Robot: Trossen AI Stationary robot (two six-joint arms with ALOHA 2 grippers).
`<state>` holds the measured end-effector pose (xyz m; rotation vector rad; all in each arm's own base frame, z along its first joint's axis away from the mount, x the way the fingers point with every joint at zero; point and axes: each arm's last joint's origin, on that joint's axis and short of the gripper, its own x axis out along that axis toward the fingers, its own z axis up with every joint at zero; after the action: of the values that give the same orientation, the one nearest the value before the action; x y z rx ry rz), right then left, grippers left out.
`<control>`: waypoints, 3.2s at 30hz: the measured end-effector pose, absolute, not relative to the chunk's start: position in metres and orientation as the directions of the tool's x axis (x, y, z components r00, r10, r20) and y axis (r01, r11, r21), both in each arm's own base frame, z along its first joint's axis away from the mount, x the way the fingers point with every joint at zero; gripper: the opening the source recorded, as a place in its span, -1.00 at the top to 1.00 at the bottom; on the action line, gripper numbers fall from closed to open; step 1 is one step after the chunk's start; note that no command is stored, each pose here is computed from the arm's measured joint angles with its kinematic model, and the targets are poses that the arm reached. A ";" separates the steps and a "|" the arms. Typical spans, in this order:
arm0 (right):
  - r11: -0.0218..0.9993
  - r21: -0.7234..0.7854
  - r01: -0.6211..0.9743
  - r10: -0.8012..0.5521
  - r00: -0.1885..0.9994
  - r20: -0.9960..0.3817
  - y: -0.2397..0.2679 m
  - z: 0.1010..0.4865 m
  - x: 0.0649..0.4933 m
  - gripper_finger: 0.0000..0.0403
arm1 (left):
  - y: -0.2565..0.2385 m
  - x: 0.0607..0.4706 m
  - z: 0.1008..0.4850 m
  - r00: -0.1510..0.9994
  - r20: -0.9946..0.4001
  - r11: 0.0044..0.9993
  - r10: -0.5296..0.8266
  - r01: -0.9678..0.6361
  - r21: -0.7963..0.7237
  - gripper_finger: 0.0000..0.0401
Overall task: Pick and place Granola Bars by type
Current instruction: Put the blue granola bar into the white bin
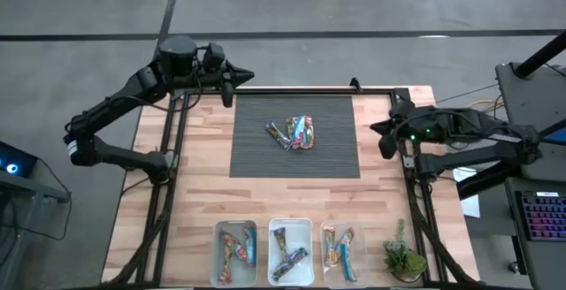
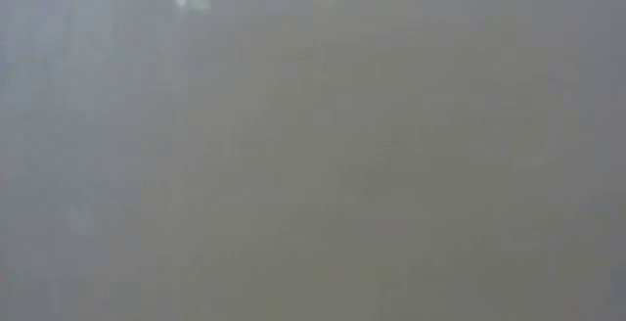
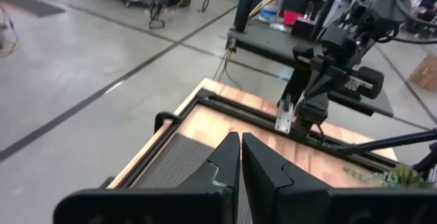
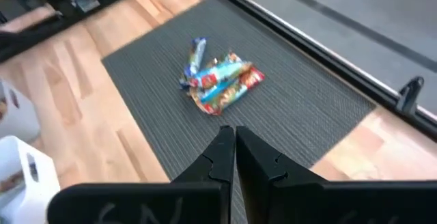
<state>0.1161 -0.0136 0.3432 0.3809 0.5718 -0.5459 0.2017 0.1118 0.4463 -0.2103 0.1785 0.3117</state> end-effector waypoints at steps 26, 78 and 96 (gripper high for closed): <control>0.760 0.187 0.623 -0.393 0.669 -0.631 -0.022 0.340 0.123 0.96 | 0.137 0.242 0.448 0.789 -0.557 0.914 0.261 -0.388 -0.121 0.44; 0.768 0.200 0.608 -0.371 0.677 -0.636 -0.021 0.339 0.123 0.96 | 0.154 0.389 0.235 0.238 -0.967 0.846 0.085 0.495 0.196 0.04; 0.768 0.199 0.609 -0.371 0.677 -0.636 -0.021 0.339 0.123 0.96 | 0.158 0.400 0.200 0.181 -0.979 0.842 0.098 0.509 0.178 0.04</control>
<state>0.1234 -0.0213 0.3394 0.4185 0.6100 -0.5691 0.4002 0.1579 0.1997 0.5354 1.3751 -0.3109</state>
